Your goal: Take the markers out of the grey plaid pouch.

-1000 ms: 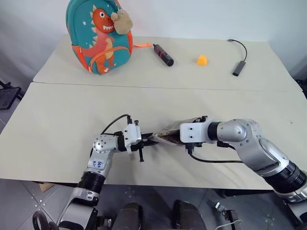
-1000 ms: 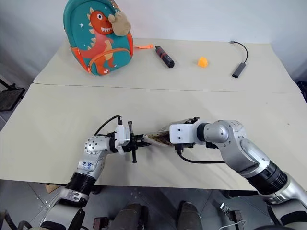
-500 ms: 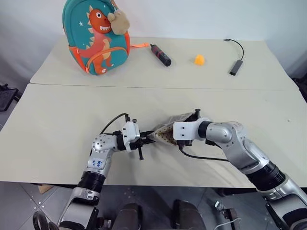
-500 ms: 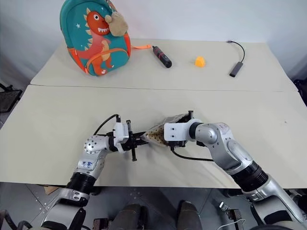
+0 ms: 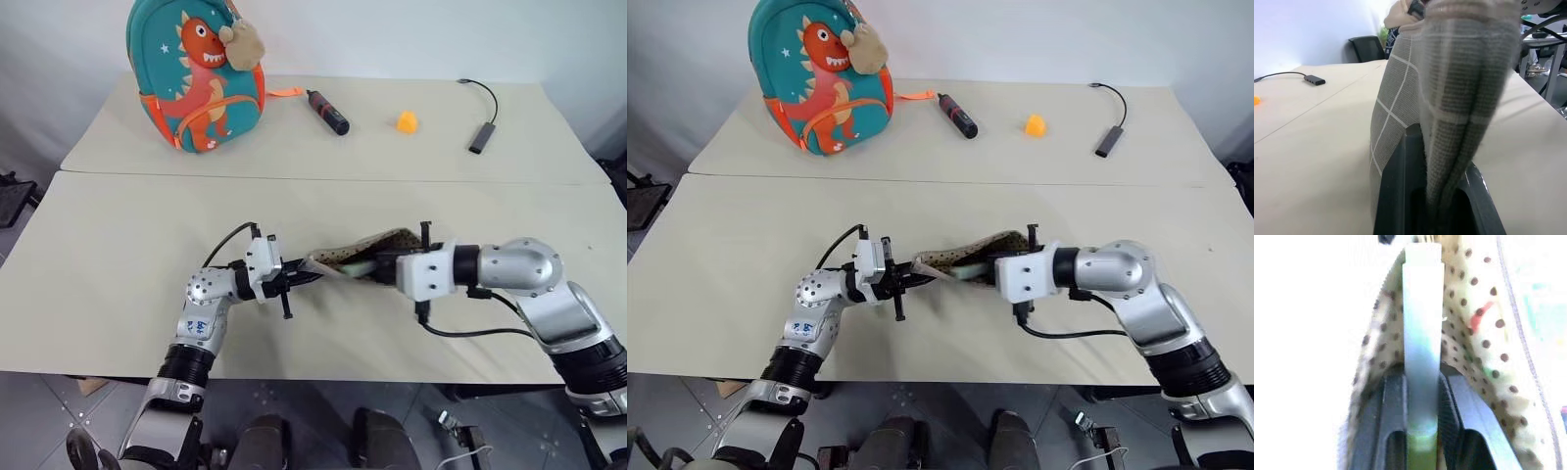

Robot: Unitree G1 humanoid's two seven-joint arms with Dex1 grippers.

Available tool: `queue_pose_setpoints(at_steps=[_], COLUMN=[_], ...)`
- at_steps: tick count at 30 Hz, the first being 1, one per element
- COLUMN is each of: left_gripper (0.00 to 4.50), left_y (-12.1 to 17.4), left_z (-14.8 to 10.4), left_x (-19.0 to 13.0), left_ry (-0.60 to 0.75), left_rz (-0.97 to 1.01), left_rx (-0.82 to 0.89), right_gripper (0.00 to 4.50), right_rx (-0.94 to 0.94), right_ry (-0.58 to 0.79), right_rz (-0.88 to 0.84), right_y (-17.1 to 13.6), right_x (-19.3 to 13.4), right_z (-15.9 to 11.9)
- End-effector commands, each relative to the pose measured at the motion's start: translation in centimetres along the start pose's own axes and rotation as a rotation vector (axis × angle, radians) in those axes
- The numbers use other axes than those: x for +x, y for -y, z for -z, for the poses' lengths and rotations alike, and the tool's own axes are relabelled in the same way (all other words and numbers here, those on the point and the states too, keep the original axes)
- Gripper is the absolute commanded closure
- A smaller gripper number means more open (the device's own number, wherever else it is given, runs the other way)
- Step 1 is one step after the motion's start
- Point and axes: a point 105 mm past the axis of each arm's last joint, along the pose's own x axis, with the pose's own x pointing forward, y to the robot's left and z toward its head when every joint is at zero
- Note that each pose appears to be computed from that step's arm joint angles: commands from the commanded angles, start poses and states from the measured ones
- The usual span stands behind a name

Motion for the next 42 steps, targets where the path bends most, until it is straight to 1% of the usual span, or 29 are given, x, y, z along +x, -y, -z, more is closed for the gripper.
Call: queue_pose_setpoints(at_steps=[1,2,4,5,7,9,11,12,14,15,16,17,18,19,20,22,24,26,28,30,32,33,34,37,39,42], left_gripper=[4.5,4.5,4.5,4.5,4.5,4.5,4.5,4.5,4.5,4.5,4.5,4.5,4.5,4.5,4.5,4.5,4.5,4.5,4.5,4.5,4.5,4.5,4.5,4.5,4.5,4.5], left_y=[0.8,1.1,1.5,2.0,2.7,3.1,3.1,3.0,2.8,2.7,2.6,2.6,2.5,2.4,2.2,2.1,2.1,2.1,2.3,2.5,2.4,2.4,2.4,2.2,1.9,1.1], left_z=[-0.7,-0.6,-0.6,-0.6,-0.5,-0.6,-0.7,-0.7,-0.8,-0.7,-0.5,-0.4,-0.3,-0.4,-0.4,-0.6,-0.7,-0.7,-0.5,-0.3,-0.3,-0.4,-0.4,-0.4,-0.4,-0.7], left_x=[-0.4,-0.4,-0.6,-0.7,-0.9,-1.0,-1.1,-1.1,-1.0,-1.0,-0.9,-0.9,-0.8,-0.7,-0.5,-0.2,-0.1,0.0,-0.1,-0.3,-0.4,-0.5,-0.6,-0.7,-0.8,-0.8], left_ry=[0.031,0.034,0.037,0.04,0.045,0.059,0.065,0.067,0.073,0.071,0.064,0.059,0.063,0.069,0.078,0.095,0.098,0.094,0.079,0.073,0.072,0.071,0.07,0.065,0.069,0.082], left_rz=[0.052,0.073,0.091,0.126,0.172,0.207,0.218,0.217,0.216,0.215,0.212,0.211,0.2,0.192,0.182,0.165,0.164,0.165,0.17,0.166,0.158,0.154,0.151,0.141,0.12,0.067], left_rx=[-0.053,-0.078,-0.101,-0.121,-0.142,-0.143,-0.148,-0.143,-0.135,-0.131,-0.113,-0.1,-0.103,-0.097,-0.101,-0.098,-0.093,-0.083,-0.067,-0.067,-0.063,-0.057,-0.054,-0.034,-0.013,0.034], right_gripper=[4.04,4.04,4.04,4.04,4.04,4.04,4.04,4.04,4.04,4.04,4.04,4.04,4.04,4.04,4.04,4.04,4.04,4.04,4.04,4.04,3.31,3.12,2.79,1.75,1.1,1.1], right_rx=[0.176,0.248,0.309,0.417,0.564,0.684,0.739,0.775,0.819,0.869,0.929,0.972,1.024,1.078,1.122,1.19,1.199,1.225,1.189,1.223,1.205,1.17,1.14,1.003,0.903,0.827], right_ry=[0.193,0.224,0.24,0.272,0.307,0.294,0.271,0.237,0.201,0.184,0.112,0.057,-0.114,-0.228,-0.292,-0.421,-0.51,-0.546,-0.616,-0.604,-0.572,-0.552,-0.518,-0.322,-0.218,-0.097], right_rz=[0.005,0.013,0.024,0.078,0.135,0.203,0.239,0.307,0.389,0.476,0.549,0.599,0.603,0.54,0.495,0.518,0.553,0.567,0.569,0.598,0.621,0.609,0.604,0.569,0.562,0.569], right_y=[-0.1,-0.1,-0.1,0.8,1.8,2.7,3.2,3.7,4.3,4.9,4.8,4.6,3.1,1.1,-0.4,-2.1,-2.8,-3.3,-3.9,-3.8,-3.1,-2.8,-2.5,-0.9,-0.3,0.4], right_x=[-3.0,-3.6,-4.3,-5.3,-6.7,-8.4,-9.5,-10.8,-12.5,-13.9,-15.3,-16.3,-16.9,-16.9,-16.6,-16.6,-16.8,-16.6,-16.6,-16.6,-16.5,-16.6,-16.7,-16.9,-17.8,-18.8], right_z=[-2.3,-2.6,-2.9,-3.5,-4.4,-4.3,-4.2,-3.1,-2.0,-0.7,1.3,2.7,5.2,6.6,7.5,9.7,11.3,12.2,13.5,14.1,14.2,14.0,13.6,11.2,9.5,7.1])
